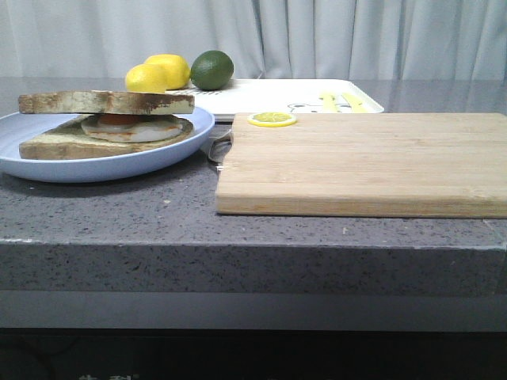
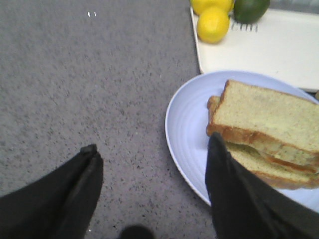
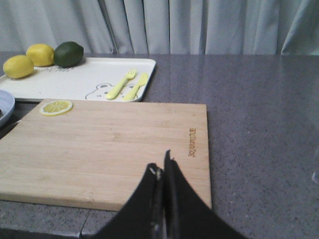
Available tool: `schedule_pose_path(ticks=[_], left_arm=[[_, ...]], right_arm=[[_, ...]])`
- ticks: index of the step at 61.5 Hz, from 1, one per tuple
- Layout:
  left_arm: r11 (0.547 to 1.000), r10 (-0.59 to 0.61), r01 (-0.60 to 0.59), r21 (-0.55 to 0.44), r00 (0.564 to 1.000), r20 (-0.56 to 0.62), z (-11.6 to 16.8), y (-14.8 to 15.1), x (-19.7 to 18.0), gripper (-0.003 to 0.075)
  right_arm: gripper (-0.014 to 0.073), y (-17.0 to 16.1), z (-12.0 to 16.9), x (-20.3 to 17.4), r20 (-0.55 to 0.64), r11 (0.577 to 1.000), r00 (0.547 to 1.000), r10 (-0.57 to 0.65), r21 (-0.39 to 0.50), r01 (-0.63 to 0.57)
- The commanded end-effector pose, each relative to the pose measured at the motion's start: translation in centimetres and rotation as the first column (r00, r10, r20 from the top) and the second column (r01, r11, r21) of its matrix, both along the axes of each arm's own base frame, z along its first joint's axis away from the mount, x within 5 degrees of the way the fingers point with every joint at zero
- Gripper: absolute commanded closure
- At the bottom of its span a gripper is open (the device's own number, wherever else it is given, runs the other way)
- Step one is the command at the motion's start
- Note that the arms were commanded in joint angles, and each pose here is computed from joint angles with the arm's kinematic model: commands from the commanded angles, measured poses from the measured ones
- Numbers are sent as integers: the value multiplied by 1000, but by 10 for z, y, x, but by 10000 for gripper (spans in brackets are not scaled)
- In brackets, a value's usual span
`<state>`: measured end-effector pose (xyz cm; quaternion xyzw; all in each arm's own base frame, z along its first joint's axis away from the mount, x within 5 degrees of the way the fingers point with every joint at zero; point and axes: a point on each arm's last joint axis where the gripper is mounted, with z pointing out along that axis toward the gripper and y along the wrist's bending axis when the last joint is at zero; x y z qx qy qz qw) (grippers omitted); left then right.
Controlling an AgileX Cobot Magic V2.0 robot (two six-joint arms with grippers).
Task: Place bread and move sandwich to tray
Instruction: 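Lower the left gripper to the rim of the blue plate, then grip the plate rim with the left gripper and lift it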
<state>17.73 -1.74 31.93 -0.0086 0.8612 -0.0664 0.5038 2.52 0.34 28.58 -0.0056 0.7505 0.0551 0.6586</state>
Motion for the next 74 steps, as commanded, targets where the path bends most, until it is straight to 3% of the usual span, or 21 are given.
schedule_pose_path(ticks=[1,9,18,35,60,67,74], left_arm=[[1000,4,-5,-29,999,-53,9,-3,28,282],[1000,-7,4,-16,973,-229,-3,-7,62,282],[1000,-10,7,-10,948,-319,-15,-10,96,281],[1000,-9,-3,-30,927,-376,-34,-14,134,282],[999,-12,-10,-51,909,-416,-50,-18,151,287],[999,-13,-9,-49,908,-419,-51,-18,151,389],[999,-13,-9,-49,908,-419,-51,-18,151,583]], right_arm=[[655,0,9,0,39,1000,999,-3,-2,3],[655,0,4,-1,-14,1000,1000,-1,-7,1],[655,0,1,-1,-49,1000,999,-1,-10,0],[655,0,0,-1,-61,1000,998,0,-11,0],[655,0,0,-1,-61,1000,998,0,-11,0],[655,0,0,-1,-61,1000,998,0,-11,0],[655,0,0,-1,-61,1000,998,0,-11,0]])
